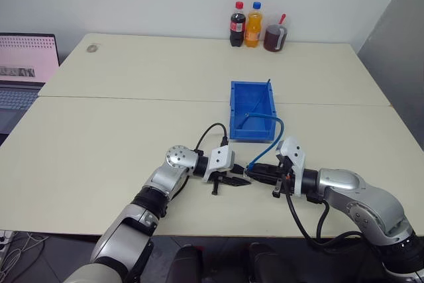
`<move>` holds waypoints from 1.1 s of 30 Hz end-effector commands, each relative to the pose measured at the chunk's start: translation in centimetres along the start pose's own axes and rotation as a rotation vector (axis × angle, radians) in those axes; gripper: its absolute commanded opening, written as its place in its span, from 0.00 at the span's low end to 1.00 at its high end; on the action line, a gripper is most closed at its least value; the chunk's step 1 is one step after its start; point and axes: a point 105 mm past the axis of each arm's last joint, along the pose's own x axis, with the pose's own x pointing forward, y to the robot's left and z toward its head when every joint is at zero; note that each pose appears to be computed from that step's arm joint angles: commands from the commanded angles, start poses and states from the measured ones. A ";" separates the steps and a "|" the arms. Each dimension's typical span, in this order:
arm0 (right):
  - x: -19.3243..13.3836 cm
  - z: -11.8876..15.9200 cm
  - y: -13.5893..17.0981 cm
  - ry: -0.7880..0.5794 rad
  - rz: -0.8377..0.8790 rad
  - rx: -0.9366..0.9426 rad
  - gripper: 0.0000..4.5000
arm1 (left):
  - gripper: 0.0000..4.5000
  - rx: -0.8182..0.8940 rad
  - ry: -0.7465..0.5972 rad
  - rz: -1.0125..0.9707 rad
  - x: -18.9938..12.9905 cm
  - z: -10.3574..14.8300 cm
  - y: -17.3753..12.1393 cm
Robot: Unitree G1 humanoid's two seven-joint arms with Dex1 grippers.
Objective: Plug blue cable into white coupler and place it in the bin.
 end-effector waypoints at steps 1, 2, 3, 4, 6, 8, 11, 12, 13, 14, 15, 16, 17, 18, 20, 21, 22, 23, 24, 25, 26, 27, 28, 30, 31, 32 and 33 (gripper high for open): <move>-0.3 0.8 -0.3 -0.027 -0.007 -0.041 0.05 | 0.18 -0.019 0.028 0.010 -0.3 -0.6 -0.1; -0.2 0.7 -0.4 -0.024 -0.008 -0.045 0.05 | 0.18 -0.020 0.026 0.012 -0.3 -0.6 -0.1; -0.1 0.6 -0.4 -0.020 -0.009 -0.048 0.05 | 0.18 -0.021 0.024 0.013 -0.3 -0.5 0.0; -0.1 0.5 -0.5 -0.016 -0.007 -0.049 0.05 | 0.18 -0.022 0.024 0.012 -0.3 -0.5 -0.1; 0.0 0.4 -0.6 -0.010 -0.006 -0.051 0.05 | 0.18 -0.023 0.023 0.006 -0.3 -0.5 -0.2; 0.0 0.3 -0.7 -0.004 -0.007 -0.051 0.05 | 0.18 -0.026 0.022 -0.001 -0.3 -0.5 -0.3; -0.2 0.1 -1.2 0.008 -0.022 -0.064 0.05 | 0.18 -0.026 0.022 -0.003 -0.3 -0.5 -0.4; -0.2 0.0 -1.3 0.009 -0.025 -0.066 0.05 | 0.18 -0.026 0.021 -0.001 -0.3 -0.5 -0.3; -0.2 0.0 -1.3 0.008 -0.027 -0.066 0.05 | 0.18 -0.026 0.021 0.000 -0.3 -0.4 -0.3; -0.2 0.0 -1.4 0.007 -0.029 -0.066 0.05 | 0.18 -0.026 0.020 0.002 -0.3 -0.4 -0.2; -0.1 0.0 -1.4 0.009 -0.030 -0.067 0.05 | 0.18 -0.026 0.018 0.007 -0.3 -0.4 -0.2; 0.0 -0.1 -1.3 0.013 -0.028 -0.069 0.05 | 0.18 -0.027 0.015 0.010 -0.2 -0.3 -0.1; 0.1 -0.2 -1.3 0.018 -0.023 -0.071 0.05 | 0.18 -0.029 0.012 0.013 -0.2 -0.3 -0.1; 0.2 -0.4 -1.1 0.022 -0.017 -0.073 0.05 | 0.18 -0.029 0.010 0.014 -0.1 -0.2 -0.1; 0.4 -0.7 -0.9 0.033 -0.004 -0.079 0.05 | 0.18 -0.031 0.008 0.013 -0.1 -0.2 -0.1; 0.5 -0.8 -0.9 0.037 0.001 -0.083 0.05 | 0.18 -0.032 0.008 0.013 -0.1 -0.2 -0.1; 0.5 -0.8 -0.8 0.039 0.004 -0.085 0.05 | 0.18 -0.033 0.007 0.013 -0.1 -0.2 -0.2; 0.6 -0.9 -0.8 0.039 0.006 -0.087 0.05 | 0.18 -0.033 0.008 0.012 -0.1 -0.2 -0.2; 0.7 -0.9 -0.8 0.040 0.007 -0.090 0.05 | 0.18 -0.034 0.009 0.012 -0.1 -0.2 -0.2; 0.8 -1.0 -0.8 0.042 0.012 -0.089 0.05 | 0.18 -0.033 0.010 0.014 -0.2 -0.2 -0.2; 0.9 -1.1 -0.8 0.041 0.016 -0.082 0.05 | 0.18 -0.032 0.011 0.018 -0.2 -0.2 -0.1; 1.0 -1.3 -0.7 0.048 0.023 -0.079 0.05 | 0.18 -0.031 0.011 0.024 -0.2 -0.2 -0.1; 1.0 -1.6 -0.6 0.059 0.029 -0.081 0.05 | 0.18 -0.030 0.009 0.028 -0.3 -0.1 0.0; 1.0 -2.3 -0.5 0.080 0.034 -0.085 0.05 | 0.18 -0.030 0.004 0.031 -0.3 0.0 0.0; 0.9 -2.6 -0.6 0.087 0.035 -0.081 0.05 | 0.18 -0.032 0.002 0.031 -0.3 0.1 0.0; 0.8 -2.8 -0.6 0.093 0.034 -0.079 0.05 | 0.18 -0.032 0.001 0.031 -0.3 0.2 0.0; 0.7 -3.0 -0.8 0.098 0.031 -0.079 0.05 | 0.18 -0.033 0.001 0.031 -0.4 0.2 -0.1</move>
